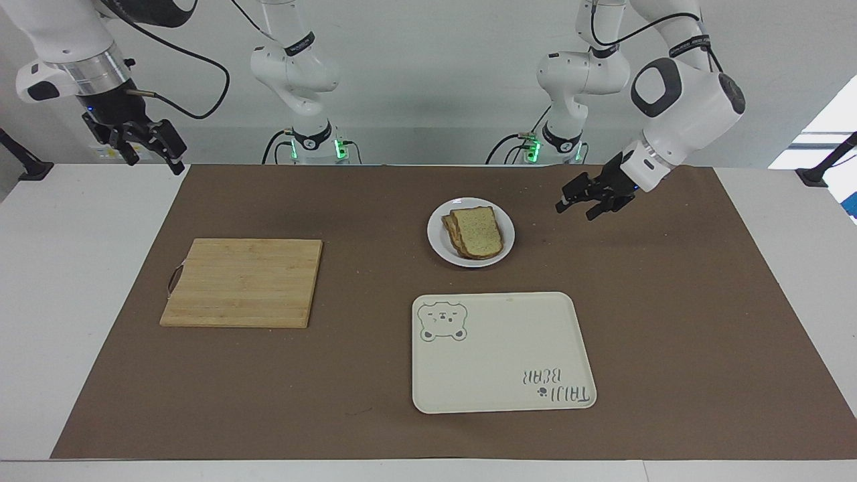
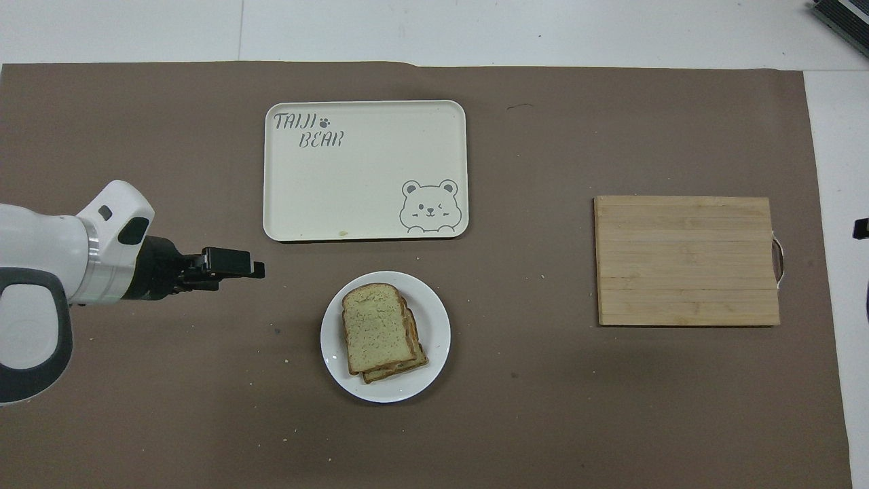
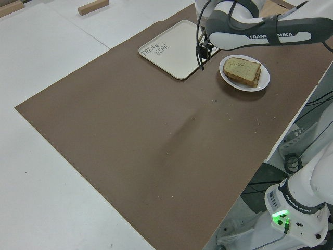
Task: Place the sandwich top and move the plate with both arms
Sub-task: 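Reach the left gripper toward the plate rim nearest it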
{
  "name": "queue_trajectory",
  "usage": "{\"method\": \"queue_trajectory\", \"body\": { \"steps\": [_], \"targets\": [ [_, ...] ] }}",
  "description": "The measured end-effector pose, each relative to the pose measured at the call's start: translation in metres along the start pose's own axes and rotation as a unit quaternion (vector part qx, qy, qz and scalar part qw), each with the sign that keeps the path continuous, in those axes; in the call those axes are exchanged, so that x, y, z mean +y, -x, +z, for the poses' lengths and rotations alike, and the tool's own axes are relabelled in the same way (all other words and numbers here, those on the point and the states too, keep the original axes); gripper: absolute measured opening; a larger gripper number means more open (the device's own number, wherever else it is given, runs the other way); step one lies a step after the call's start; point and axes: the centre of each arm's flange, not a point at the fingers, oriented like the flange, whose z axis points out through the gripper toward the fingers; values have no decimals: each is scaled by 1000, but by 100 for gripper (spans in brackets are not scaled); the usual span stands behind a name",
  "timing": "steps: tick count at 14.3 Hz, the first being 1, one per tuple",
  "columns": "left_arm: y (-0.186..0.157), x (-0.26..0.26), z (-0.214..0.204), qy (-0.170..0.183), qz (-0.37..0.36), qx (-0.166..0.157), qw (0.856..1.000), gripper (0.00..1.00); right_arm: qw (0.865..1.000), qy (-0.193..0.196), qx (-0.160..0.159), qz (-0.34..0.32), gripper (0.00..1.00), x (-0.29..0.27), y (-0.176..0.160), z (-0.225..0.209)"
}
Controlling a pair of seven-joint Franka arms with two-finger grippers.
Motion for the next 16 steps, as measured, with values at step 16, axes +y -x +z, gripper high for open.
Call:
{"method": "queue_trajectory", "body": {
  "steps": [16],
  "targets": [
    [91,-37,180,98,93,-18,991,98,999,26,33,11,100,-11,-2,-17]
  ]
}}
